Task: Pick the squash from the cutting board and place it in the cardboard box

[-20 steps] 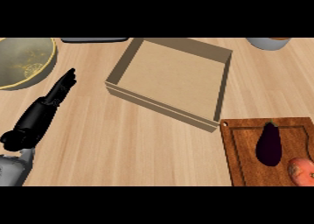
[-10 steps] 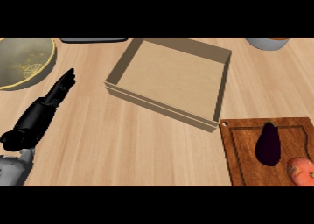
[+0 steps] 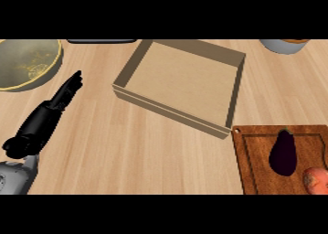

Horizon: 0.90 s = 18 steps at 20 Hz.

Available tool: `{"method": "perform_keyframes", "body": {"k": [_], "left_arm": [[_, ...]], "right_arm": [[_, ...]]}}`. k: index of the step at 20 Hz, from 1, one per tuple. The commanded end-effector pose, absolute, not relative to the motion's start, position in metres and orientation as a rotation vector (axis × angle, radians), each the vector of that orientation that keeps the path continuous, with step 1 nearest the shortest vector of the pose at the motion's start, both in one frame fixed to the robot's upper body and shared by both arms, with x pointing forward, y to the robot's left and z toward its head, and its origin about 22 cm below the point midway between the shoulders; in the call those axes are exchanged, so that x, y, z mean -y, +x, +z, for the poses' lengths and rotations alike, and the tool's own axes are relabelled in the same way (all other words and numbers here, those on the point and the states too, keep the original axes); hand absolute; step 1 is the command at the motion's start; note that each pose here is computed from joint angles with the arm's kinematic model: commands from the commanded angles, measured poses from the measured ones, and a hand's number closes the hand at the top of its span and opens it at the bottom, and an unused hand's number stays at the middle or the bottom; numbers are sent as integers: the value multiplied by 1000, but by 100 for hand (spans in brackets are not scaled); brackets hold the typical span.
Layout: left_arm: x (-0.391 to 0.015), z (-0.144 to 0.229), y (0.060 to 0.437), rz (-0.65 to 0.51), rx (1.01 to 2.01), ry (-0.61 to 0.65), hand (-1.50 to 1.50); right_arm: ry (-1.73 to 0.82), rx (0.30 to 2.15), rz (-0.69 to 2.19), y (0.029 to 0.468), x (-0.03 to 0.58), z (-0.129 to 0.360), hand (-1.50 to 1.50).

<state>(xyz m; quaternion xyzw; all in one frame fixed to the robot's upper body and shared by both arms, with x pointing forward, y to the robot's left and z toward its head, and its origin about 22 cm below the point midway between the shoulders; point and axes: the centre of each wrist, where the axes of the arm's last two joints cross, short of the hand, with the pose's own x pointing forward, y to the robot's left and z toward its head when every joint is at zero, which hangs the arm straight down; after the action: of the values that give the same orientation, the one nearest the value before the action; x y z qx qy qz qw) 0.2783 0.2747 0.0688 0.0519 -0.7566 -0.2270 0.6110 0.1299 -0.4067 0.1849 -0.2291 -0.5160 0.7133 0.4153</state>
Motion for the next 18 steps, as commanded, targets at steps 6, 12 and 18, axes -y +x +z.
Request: {"method": "perform_keyframes", "body": {"k": [6, 12, 18], "left_arm": [[-260, 64, 281, -521, 1748, 95, 0], [-272, 72, 287, -528, 1748, 78, 0], [-265, 60, 288, -535, 1731, 103, 0]], "right_arm": [[-705, 1253, 1776, 116, 378, 162, -150], [-722, 1245, 1798, 139, 390, 123, -150], [-750, 1199, 1794, 137, 382, 125, -150]]}}
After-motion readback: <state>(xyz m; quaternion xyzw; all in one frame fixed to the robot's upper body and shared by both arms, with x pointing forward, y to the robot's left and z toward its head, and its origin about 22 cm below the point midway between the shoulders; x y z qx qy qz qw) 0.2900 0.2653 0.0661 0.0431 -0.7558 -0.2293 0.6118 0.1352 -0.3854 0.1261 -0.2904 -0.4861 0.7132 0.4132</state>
